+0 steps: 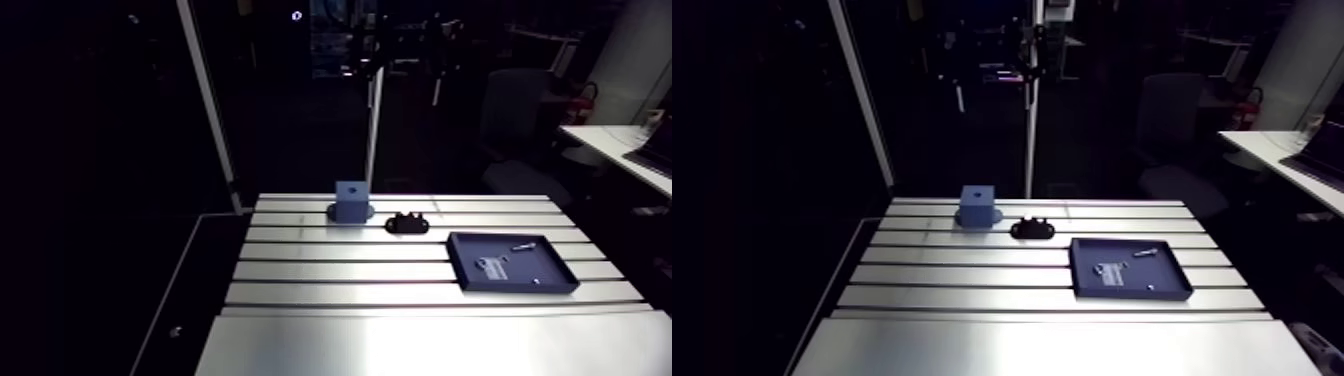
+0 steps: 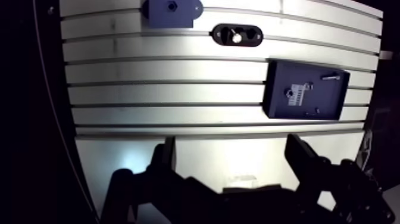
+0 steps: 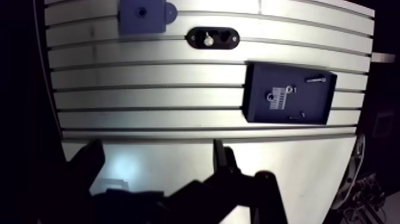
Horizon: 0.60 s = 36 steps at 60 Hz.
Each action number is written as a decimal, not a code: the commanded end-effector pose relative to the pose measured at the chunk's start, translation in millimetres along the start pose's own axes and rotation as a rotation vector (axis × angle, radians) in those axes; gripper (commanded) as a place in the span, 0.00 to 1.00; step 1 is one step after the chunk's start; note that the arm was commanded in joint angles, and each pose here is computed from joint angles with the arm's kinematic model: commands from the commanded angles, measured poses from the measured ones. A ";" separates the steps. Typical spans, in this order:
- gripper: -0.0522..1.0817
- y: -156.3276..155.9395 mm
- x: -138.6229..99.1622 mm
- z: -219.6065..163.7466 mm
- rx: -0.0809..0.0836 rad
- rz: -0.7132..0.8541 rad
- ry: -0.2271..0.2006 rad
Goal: Pick up the M10 bolt and insert it into the hex recess until seated.
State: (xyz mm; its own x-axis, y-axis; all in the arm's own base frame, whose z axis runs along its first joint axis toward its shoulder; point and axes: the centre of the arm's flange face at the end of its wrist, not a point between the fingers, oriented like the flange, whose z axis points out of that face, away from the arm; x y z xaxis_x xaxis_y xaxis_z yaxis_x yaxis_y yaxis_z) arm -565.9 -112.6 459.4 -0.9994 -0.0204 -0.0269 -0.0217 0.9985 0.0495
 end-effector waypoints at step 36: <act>0.06 20.9 43.9 107.0 -0.001 0.233 0.115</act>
State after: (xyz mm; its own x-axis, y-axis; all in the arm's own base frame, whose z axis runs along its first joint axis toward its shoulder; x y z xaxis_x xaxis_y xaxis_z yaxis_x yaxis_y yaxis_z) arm -599.3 -96.5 389.2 -0.9888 0.1331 0.0677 0.1366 0.9893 0.0502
